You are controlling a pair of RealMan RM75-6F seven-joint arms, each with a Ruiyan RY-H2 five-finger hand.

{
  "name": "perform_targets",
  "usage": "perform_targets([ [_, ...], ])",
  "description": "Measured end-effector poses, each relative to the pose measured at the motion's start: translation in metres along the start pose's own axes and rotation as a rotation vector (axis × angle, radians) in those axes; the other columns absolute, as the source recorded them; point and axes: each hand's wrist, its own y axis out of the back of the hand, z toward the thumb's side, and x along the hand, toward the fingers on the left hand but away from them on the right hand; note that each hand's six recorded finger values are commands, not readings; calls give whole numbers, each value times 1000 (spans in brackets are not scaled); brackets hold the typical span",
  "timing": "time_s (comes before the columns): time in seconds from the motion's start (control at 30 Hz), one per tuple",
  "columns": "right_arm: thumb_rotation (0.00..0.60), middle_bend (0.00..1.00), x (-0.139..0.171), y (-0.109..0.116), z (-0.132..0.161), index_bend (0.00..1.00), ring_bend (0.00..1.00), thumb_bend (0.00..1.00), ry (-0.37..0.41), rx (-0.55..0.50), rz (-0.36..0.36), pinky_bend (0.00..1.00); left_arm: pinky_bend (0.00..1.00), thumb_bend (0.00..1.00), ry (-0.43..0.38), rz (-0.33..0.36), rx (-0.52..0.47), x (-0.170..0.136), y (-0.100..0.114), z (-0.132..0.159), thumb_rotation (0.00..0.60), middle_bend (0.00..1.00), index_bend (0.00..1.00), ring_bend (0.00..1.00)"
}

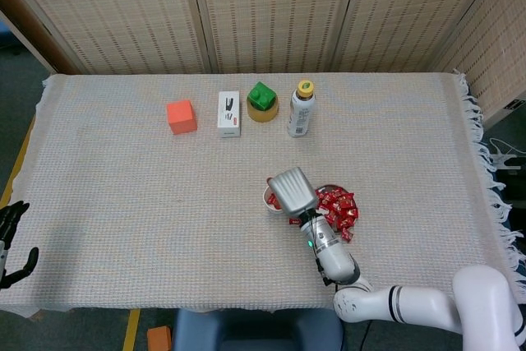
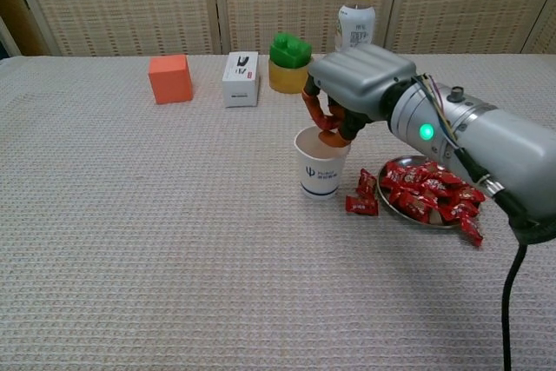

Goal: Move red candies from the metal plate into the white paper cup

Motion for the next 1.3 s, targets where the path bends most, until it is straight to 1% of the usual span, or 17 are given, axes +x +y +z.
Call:
perform_targets([
  [0.13,600,727,0,-4,0,450,675,295,3,6,17,874,213,466,-3,-3,-2,1,0,0,600,19,0,0],
  [0.2,600,688,0,-4,0,381,667,295,5,6,21,874,214,466,-4,-6,-1,1,-1,0,600,19,0,0],
  [0.27,600,656,1,-4,0,346,662,295,5,5,25,874,213,466,-5,-7,-1,1,-1,1,600,19,0,0],
  [0.37,600,636,3,-4,-1,318,660,295,6,11,33,874,213,465,-4,-3,-3,0,0,1,600,19,0,0],
  [0.53,600,633,8,-5,-3,321,660,295,14,22,42,874,214,467,-6,-3,-4,0,0,1,600,20,0,0],
  [0.63,600,622,11,-2,-4,308,653,295,19,20,33,874,214,466,-6,-1,-5,0,0,1,600,26,0,0],
  [0.7,600,597,14,2,-7,276,639,295,21,8,19,873,214,465,-6,1,-6,0,1,0,600,28,0,0],
  [0.8,600,541,22,7,-16,191,607,295,22,-11,-5,869,214,466,-6,1,-5,0,1,0,600,28,0,0],
  [0.87,600,523,29,8,-24,165,592,295,23,-12,-15,867,214,466,-7,0,-4,0,0,1,600,29,0,0],
  [0.93,600,519,40,5,-34,162,588,295,31,-10,-15,866,214,466,-7,-1,-2,0,0,1,600,29,0,0],
  [1.0,600,548,52,1,-41,184,612,295,49,-1,-7,870,214,466,-6,-1,1,0,-1,2,600,29,0,0],
  [1.07,600,635,63,-4,-47,222,685,295,66,24,6,902,214,467,-6,-2,3,0,-1,2,600,29,0,0],
  [1.1,600,657,71,-9,-51,227,705,295,74,44,21,916,214,467,-6,-3,5,0,-2,2,600,29,0,0],
  [1.2,600,721,84,-20,-61,220,767,295,73,94,59,971,215,467,-8,-7,10,0,-3,3,600,29,0,0],
  [1.3,600,753,87,-28,-64,205,797,286,59,114,95,995,215,466,-10,-11,14,-1,-5,5,600,29,0,0],
])
